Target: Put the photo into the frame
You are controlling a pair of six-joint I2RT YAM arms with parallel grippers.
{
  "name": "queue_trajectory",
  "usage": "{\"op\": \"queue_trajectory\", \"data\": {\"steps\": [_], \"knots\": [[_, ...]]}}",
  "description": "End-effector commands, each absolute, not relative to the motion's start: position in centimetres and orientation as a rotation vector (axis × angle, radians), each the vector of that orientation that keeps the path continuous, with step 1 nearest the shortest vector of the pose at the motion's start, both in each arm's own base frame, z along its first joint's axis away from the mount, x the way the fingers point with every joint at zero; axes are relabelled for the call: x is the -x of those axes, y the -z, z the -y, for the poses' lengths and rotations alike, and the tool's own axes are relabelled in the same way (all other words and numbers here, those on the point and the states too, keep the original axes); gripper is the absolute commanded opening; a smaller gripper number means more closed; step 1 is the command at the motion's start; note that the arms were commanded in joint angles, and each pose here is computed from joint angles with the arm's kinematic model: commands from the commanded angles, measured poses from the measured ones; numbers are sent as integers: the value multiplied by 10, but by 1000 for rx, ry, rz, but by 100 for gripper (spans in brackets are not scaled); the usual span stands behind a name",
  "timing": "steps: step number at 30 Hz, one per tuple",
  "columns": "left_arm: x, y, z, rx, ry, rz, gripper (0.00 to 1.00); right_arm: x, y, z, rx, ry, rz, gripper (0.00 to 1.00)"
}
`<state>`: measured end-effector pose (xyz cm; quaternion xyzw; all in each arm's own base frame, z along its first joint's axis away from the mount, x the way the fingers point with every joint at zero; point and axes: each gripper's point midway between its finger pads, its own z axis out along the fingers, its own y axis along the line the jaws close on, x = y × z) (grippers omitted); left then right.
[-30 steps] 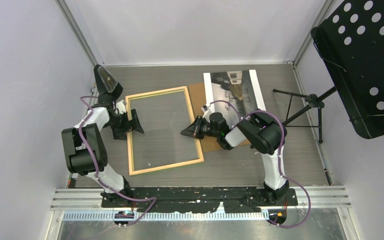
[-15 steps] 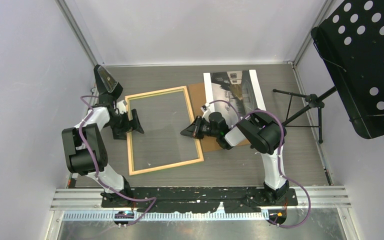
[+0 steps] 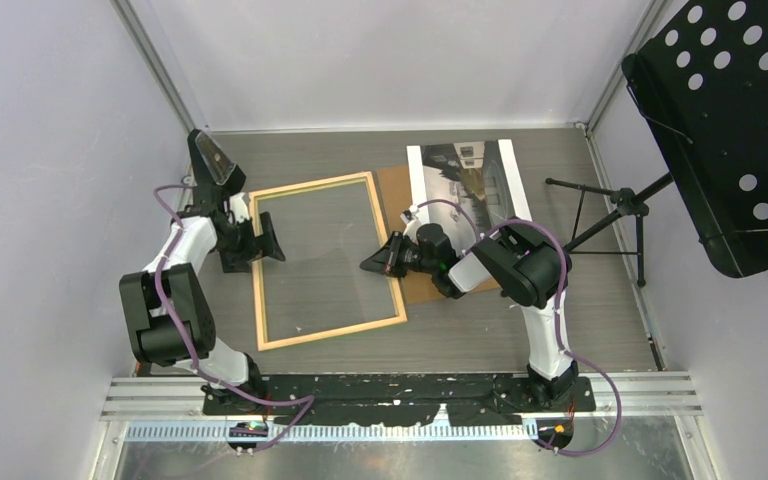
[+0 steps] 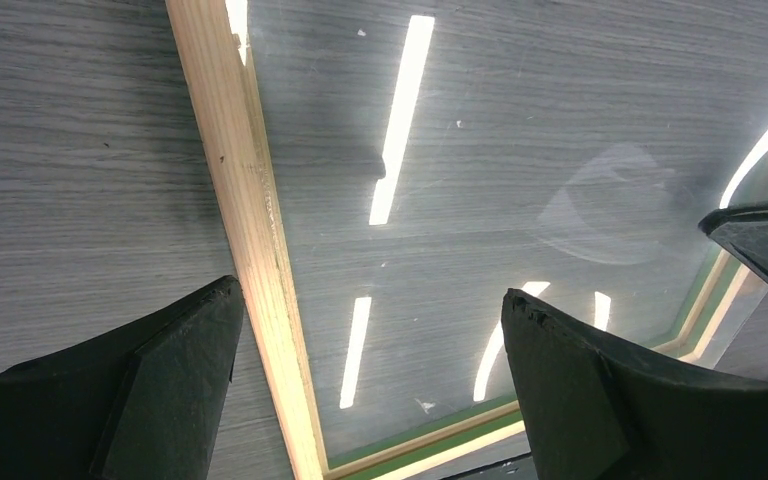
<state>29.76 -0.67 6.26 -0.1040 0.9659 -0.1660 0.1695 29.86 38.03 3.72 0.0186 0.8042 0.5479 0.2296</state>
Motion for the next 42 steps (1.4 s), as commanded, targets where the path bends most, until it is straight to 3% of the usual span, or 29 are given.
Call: {"op": "queue_trajectory", "data": {"steps": [1,17,42], "knots": [[-311,-81,3,257,439,-2682,97,-298,-41,-388,13,-1514,-2186,5],[-330,-102,33,121,466,-2630,97,-297,-40,-387,14,-1509,-2192,6],[-354,-75,133,-132,670,-2692,96,-297,-35,-388,17,-1503,-2206,6]]}}
